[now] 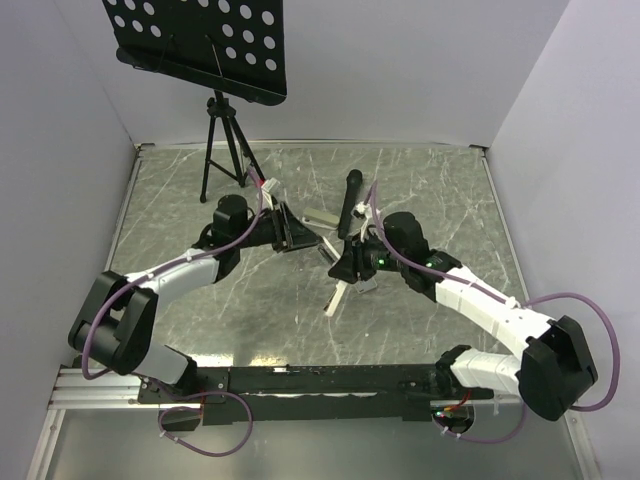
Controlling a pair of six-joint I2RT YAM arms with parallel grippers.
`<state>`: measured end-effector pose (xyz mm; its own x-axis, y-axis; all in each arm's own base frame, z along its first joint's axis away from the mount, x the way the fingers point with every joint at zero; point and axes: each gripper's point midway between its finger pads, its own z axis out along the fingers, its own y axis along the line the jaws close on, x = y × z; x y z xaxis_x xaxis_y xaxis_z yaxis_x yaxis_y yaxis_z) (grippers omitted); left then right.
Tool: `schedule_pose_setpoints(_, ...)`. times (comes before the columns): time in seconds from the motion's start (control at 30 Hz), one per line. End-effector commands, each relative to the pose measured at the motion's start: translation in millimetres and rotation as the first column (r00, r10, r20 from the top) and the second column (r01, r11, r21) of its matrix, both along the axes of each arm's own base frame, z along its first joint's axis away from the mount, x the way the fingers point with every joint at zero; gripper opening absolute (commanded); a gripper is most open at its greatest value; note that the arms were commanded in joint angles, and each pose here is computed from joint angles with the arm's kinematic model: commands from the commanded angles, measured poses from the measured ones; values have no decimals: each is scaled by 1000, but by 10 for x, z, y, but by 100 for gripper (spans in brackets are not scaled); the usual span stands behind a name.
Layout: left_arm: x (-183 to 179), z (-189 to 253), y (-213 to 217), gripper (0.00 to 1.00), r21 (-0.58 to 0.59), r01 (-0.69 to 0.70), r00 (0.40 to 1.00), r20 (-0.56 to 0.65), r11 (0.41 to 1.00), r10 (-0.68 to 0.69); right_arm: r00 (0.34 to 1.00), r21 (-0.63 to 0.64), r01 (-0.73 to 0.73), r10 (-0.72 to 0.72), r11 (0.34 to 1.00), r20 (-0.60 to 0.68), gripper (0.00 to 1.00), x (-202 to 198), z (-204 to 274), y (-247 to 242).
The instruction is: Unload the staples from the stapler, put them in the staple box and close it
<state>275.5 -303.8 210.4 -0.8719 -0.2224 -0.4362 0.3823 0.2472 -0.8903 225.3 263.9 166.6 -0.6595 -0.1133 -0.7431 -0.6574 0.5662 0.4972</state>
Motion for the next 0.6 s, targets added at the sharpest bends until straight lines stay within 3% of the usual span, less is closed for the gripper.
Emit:
schedule_pose_setpoints(0.0, 242, -262, 126, 55, 115, -136, 989, -42, 984, 141, 990, -121, 134, -139, 984, -32, 0, 169, -334, -178)
schedule_pose_setpoints(0.27, 290, -333, 337, 58, 231, -246, 965, -30, 941, 260, 948, -338, 243, -297, 909, -116, 0, 290, -861, -378)
schedule_pose_setpoints(0.43, 290, -306, 527, 60, 309, -317, 946, 33, 897, 323, 944, -341, 246, -305, 907, -129, 0, 267, -880, -367)
schedule_pose_setpoints(0.57, 192, -237, 521, 61, 304, -275, 961, 65, 912, 268, 961, -270, 188, -234, 944, -148, 0, 185, -688, -241)
